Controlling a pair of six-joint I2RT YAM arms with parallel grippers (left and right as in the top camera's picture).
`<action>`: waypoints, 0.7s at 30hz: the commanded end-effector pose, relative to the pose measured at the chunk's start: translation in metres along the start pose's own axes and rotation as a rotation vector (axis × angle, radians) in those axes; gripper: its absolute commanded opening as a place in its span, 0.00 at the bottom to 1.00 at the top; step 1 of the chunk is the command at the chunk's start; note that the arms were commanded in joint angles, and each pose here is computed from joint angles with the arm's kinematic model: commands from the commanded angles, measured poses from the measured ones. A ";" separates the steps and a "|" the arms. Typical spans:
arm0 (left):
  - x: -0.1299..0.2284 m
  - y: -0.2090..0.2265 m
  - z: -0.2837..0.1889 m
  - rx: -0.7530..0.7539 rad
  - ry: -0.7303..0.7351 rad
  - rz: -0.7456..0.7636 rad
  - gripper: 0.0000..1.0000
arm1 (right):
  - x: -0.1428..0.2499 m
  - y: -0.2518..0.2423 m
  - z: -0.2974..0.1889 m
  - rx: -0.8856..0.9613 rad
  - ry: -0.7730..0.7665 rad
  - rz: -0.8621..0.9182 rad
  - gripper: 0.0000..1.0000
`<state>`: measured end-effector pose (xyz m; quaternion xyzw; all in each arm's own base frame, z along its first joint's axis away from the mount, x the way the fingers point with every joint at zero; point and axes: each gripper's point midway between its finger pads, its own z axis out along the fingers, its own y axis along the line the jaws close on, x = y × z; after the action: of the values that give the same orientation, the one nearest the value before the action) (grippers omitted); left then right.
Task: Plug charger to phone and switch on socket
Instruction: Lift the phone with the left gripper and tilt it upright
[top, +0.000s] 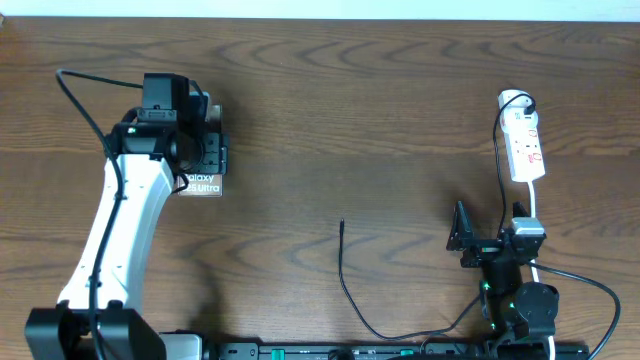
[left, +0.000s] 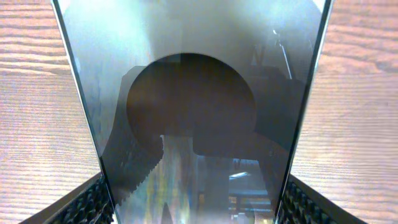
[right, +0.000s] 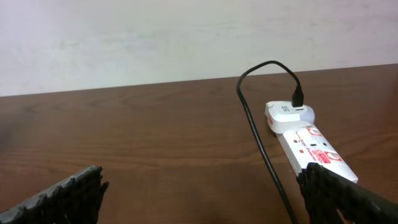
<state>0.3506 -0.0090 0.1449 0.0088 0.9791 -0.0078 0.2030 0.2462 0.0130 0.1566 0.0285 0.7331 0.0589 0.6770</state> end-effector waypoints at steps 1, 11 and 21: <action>-0.004 -0.004 -0.012 0.031 -0.036 -0.049 0.08 | 0.001 0.003 0.000 -0.014 0.003 0.014 0.99; -0.015 -0.047 -0.023 0.290 -0.052 -0.238 0.08 | 0.001 0.003 0.000 -0.014 0.003 0.014 0.99; -0.017 -0.074 -0.033 0.465 0.037 -0.563 0.07 | 0.001 0.003 0.000 -0.014 0.003 0.014 0.99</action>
<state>0.3534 -0.0655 0.1620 -0.1651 0.9456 -0.2152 0.1796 0.2462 0.0130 0.1567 0.0285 0.7329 0.0590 0.6771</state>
